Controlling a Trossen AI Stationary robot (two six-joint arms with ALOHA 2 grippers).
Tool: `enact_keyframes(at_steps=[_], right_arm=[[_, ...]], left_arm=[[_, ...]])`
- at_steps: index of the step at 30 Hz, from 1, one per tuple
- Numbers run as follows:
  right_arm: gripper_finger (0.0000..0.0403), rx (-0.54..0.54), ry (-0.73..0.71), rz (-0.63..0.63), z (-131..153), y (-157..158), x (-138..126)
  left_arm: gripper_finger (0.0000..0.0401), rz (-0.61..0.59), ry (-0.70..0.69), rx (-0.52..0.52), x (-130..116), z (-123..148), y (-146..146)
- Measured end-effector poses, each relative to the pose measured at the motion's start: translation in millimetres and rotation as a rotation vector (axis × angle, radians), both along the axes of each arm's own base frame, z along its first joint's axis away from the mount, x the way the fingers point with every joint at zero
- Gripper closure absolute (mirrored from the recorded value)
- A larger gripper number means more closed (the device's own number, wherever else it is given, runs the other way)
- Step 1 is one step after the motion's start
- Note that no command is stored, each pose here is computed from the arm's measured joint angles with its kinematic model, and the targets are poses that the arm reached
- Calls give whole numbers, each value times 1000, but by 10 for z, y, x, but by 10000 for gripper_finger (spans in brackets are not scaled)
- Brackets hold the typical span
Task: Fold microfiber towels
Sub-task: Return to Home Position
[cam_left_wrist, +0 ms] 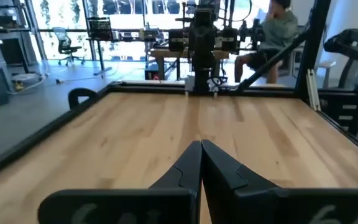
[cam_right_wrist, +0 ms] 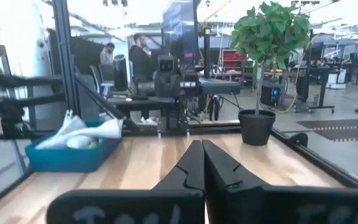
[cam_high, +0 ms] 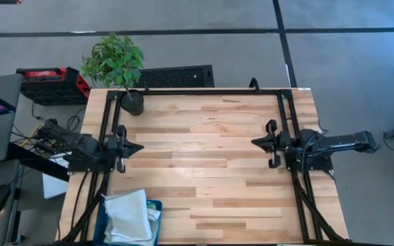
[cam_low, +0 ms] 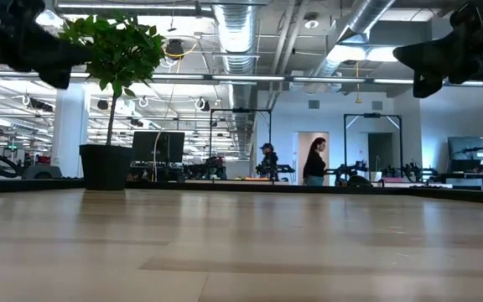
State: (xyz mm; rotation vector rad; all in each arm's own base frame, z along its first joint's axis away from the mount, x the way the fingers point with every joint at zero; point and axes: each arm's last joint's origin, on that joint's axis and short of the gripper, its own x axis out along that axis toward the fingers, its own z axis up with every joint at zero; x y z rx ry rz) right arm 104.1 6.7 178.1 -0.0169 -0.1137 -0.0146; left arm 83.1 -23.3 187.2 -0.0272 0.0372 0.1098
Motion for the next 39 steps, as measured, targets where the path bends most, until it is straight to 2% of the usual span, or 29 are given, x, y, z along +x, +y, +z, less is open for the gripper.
enact_keyframes(at_steps=[3, 8, 13, 19, 39], right_arm=[[385, -4, 24, 7, -21, 7, 15], [384, -35, 51, 4, -45, 8, 31], [382, -33, 82, 2, -74, 7, 40], [371, -112, 107, -3, -98, 6, 40], [371, -113, 107, -3, -99, 7, 40]], left_arm=[[401, -3, -37, -24, 45, -106, -23], [401, -87, -80, 52, 71, -123, -60], [401, -56, -78, 43, 72, -125, -51], [401, -58, -79, 12, 72, -127, -51], [401, -58, -77, 9, 72, -130, -51]])
